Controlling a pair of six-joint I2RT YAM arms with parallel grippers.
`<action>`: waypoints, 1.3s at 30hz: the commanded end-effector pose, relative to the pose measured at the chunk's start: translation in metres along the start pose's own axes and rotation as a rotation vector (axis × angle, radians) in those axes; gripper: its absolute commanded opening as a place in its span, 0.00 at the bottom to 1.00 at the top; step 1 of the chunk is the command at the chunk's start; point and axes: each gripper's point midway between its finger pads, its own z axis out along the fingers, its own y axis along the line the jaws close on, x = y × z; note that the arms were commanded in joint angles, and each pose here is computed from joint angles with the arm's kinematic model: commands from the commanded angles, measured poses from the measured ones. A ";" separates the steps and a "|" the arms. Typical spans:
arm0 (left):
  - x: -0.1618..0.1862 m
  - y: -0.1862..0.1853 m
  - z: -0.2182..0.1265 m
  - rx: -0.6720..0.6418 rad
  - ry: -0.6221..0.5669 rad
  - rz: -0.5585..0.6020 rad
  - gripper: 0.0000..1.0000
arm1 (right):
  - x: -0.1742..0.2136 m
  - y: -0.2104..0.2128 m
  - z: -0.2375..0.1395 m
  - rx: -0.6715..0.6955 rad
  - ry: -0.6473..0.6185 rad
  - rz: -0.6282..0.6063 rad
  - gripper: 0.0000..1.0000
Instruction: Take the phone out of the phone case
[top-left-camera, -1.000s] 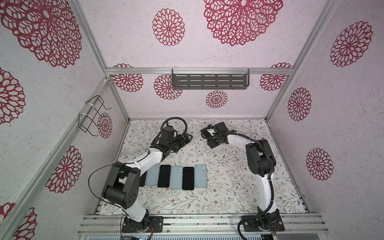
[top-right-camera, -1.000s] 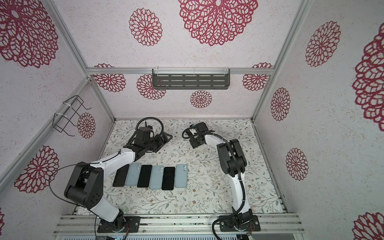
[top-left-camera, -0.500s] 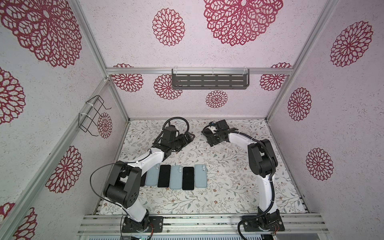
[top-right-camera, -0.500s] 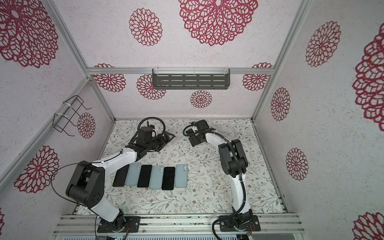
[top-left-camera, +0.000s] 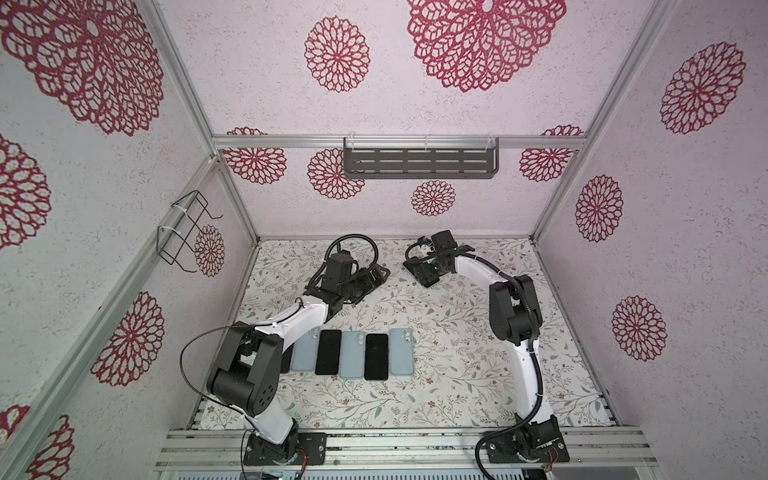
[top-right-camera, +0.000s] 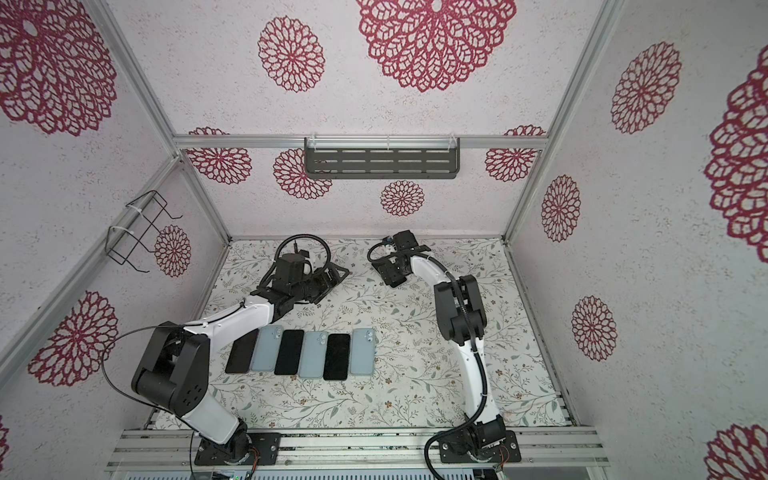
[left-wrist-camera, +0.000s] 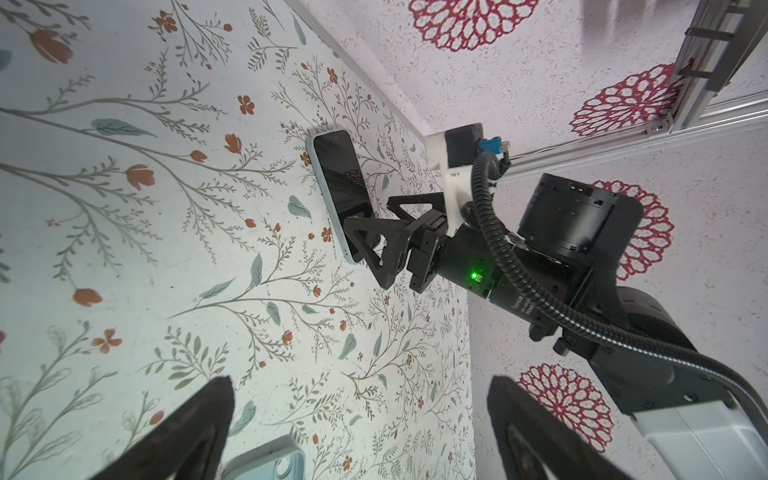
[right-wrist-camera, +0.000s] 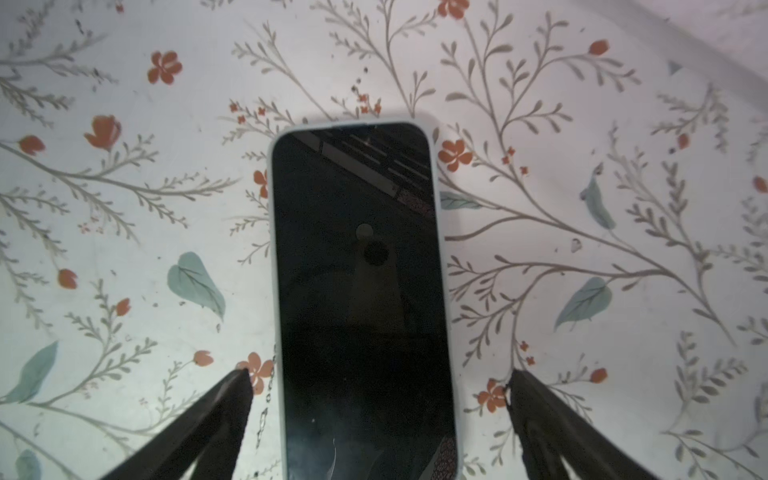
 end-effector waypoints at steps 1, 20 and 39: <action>-0.001 -0.003 0.000 0.012 -0.010 0.014 0.99 | -0.001 0.003 -0.002 -0.041 0.017 -0.017 0.99; -0.002 -0.005 0.000 0.021 -0.013 0.006 1.00 | 0.034 0.016 0.004 -0.098 0.104 -0.005 0.87; 0.004 -0.020 0.024 0.068 0.008 -0.024 0.98 | 0.086 0.043 -0.018 -0.152 0.136 0.062 0.63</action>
